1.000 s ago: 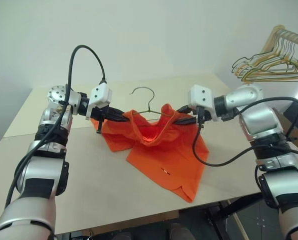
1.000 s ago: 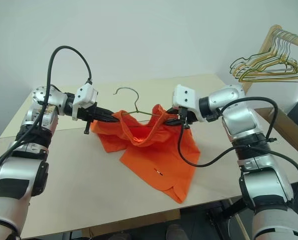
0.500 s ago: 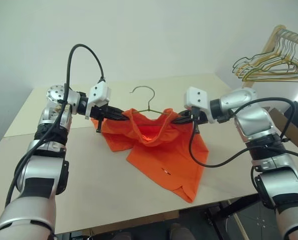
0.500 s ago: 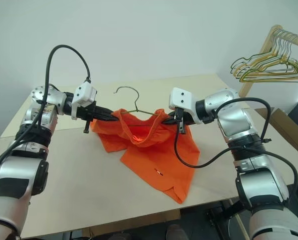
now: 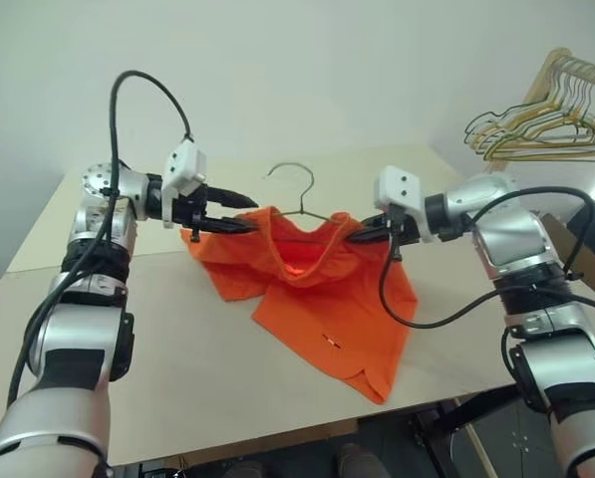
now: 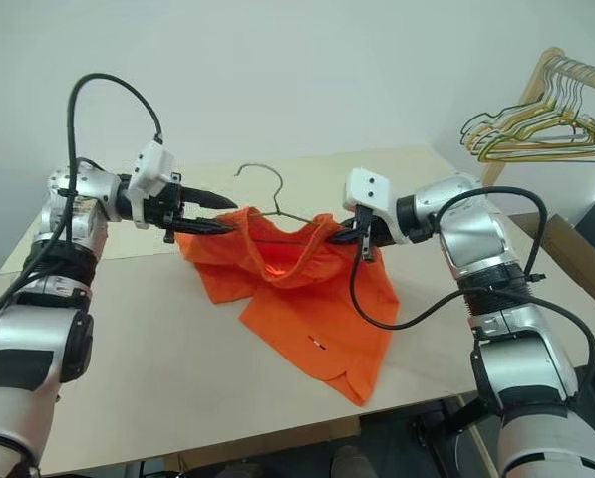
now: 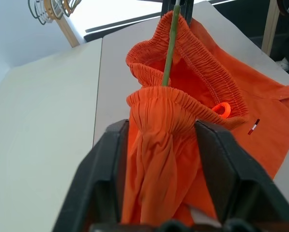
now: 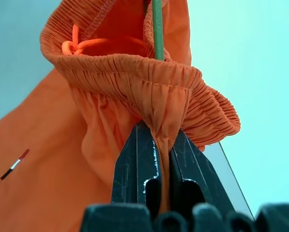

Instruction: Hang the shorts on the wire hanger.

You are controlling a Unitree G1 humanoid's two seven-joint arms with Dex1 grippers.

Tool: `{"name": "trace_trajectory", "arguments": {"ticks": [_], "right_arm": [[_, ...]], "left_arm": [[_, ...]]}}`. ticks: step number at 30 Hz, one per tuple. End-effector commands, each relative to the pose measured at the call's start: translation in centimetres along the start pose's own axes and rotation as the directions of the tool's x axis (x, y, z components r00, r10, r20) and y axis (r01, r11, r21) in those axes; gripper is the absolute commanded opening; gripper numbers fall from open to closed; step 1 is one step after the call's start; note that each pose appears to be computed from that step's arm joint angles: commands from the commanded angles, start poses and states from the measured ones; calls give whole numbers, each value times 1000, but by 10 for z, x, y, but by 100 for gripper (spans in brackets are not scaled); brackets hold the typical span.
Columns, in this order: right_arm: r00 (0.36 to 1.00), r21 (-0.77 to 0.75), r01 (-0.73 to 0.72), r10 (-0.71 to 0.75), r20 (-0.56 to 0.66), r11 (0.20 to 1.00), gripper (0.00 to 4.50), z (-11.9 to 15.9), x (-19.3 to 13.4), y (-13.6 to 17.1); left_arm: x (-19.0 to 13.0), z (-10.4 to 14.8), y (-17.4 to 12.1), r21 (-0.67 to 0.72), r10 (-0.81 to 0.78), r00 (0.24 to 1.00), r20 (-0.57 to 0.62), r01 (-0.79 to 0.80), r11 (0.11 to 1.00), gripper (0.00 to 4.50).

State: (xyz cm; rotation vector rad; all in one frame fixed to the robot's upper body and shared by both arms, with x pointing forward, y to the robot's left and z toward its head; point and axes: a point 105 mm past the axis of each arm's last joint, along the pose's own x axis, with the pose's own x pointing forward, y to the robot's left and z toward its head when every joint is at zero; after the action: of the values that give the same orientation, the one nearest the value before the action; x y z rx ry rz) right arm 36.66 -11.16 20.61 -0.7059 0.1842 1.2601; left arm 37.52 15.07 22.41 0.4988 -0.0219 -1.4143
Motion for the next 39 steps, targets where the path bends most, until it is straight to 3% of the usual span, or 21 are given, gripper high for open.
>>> {"name": "trace_trajectory", "arguments": {"ticks": [1, 2, 12, 22, 26, 34, 39], "right_arm": [[989, 9, 70, -71, 133, 997, 0, 36, -49, -26], [987, 6, 69, -69, 144, 998, 0, 38, -54, -28], [979, -88, 7, 11, 204, 996, 0, 50, -82, -22], [981, -76, 9, 6, 194, 997, 0, 50, -77, -26], [982, -79, 5, 11, 189, 997, 0, 48, -75, -25], [983, -71, 15, -2, 183, 997, 0, 45, -76, -27], [982, -68, 17, -4, 187, 998, 0, 45, -76, -27]], "left_arm": [[-32, 36, 21, 66, 122, 990, 77, -127, 990, 353], [-37, 37, 20, 65, 123, 990, 75, -128, 990, 375], [-52, 51, 28, -9, 176, 966, 187, -177, 984, 375], [-42, 13, 13, -92, 94, 995, 10, -93, 991, 375], [-41, 8, 15, -85, 110, 994, 7, -109, 990, 288], [-44, 3, 16, -79, 126, 992, -20, -127, 989, 24], [-47, 7, 17, -71, 138, 990, -5, -138, 988, 9]]}}
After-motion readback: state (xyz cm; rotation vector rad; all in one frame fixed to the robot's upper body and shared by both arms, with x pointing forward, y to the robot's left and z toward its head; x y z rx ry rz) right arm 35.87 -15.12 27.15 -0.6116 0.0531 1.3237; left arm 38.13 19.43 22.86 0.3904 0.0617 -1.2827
